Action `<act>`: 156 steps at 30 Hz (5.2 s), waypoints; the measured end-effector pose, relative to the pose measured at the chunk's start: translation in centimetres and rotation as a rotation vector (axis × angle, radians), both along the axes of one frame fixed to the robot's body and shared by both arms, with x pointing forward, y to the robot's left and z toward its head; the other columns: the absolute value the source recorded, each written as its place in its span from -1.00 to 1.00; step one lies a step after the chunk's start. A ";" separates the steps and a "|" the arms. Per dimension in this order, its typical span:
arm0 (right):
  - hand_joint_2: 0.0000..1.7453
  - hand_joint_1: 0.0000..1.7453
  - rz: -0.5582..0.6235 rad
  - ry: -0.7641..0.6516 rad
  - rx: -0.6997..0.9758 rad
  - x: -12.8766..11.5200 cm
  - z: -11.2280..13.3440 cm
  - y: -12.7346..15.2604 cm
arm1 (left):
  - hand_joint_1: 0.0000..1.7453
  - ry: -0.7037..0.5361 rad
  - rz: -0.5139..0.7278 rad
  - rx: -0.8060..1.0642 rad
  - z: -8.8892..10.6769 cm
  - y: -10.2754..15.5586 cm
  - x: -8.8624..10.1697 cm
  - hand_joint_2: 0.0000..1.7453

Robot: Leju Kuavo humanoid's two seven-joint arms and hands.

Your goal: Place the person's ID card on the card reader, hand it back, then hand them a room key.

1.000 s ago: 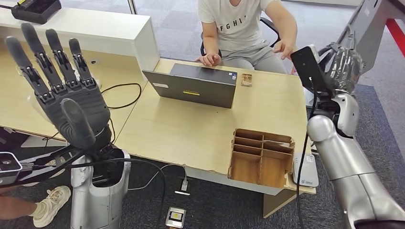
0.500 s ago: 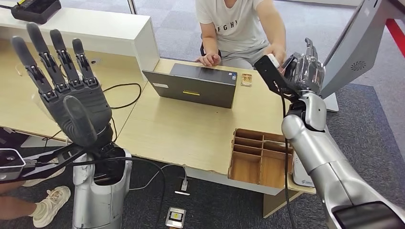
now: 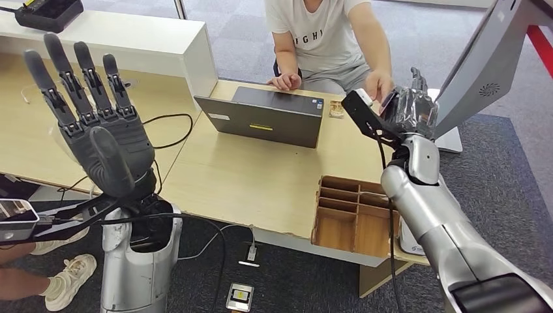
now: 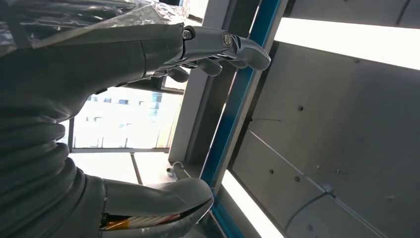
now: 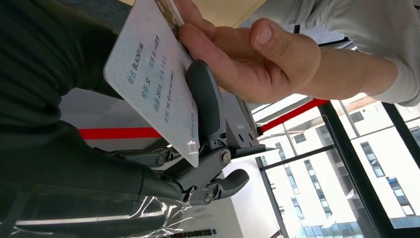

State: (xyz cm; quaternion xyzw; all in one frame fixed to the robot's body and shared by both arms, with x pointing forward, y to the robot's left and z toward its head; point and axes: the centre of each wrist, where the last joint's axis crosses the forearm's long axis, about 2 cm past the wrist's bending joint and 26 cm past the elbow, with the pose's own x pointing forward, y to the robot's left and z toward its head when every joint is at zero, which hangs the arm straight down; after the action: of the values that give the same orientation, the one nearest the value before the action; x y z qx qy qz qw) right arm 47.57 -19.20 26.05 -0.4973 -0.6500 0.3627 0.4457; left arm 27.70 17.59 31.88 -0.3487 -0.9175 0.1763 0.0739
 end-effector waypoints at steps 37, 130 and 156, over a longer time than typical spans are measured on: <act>1.00 -1.00 0.234 0.028 0.600 -6.3 -5.4 -3.9 | -1.00 0.106 0.136 0.015 -2.1 2.0 -1.4 1.00; 1.00 1.00 0.160 0.334 0.160 -14.6 -16.0 -3.9 | -1.00 0.037 0.145 0.059 -1.7 3.4 -1.5 1.00; 1.00 1.00 0.129 0.277 0.178 -14.6 -15.6 -4.0 | -1.00 0.022 0.125 0.045 -1.3 3.3 -1.3 1.00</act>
State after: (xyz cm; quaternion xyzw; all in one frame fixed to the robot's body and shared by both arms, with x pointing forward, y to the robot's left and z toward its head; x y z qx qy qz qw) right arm 32.97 -23.15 10.46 -0.3585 -0.6425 0.3966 0.5490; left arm 26.36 20.93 30.55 -0.2872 -0.9403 0.1636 0.0808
